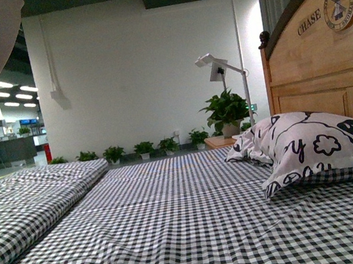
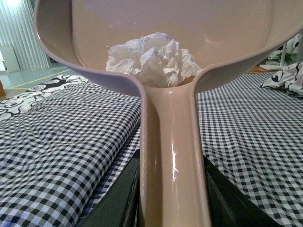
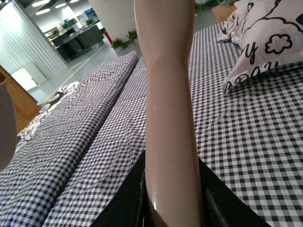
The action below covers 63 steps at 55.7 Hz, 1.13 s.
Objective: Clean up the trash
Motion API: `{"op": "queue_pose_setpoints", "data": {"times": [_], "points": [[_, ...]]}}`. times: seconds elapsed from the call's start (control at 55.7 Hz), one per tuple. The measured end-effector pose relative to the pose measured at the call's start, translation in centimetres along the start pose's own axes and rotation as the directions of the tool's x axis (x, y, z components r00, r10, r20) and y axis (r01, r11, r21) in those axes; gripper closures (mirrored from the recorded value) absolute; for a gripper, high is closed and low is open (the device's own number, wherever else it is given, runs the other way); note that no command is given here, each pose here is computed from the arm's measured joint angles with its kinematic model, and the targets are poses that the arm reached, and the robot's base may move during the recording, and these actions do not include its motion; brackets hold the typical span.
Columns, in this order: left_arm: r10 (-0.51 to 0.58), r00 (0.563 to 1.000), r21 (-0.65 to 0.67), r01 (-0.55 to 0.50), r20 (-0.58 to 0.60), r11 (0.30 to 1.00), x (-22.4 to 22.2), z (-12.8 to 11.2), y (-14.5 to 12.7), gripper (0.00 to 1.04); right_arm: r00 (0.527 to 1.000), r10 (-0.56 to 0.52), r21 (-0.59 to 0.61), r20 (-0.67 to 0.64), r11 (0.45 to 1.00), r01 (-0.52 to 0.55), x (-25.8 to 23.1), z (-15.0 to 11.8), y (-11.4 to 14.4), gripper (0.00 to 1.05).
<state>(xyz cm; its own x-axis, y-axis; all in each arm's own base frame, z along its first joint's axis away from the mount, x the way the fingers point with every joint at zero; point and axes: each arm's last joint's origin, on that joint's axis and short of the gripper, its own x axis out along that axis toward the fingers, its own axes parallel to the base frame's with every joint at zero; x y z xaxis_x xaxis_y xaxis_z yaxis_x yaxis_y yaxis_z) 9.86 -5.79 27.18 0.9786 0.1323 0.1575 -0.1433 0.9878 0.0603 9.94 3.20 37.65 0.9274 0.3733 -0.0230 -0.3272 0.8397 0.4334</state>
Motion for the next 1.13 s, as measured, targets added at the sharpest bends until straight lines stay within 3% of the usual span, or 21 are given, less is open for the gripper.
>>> {"op": "queue_pose_setpoints", "data": {"times": [1.131], "points": [[0.000,1.000,-0.003,0.000,0.000,1.000,0.00,0.00,0.00,0.77,1.000,-0.001,0.000,0.000,1.000,0.001,0.00,0.00,0.00,0.84]]}}
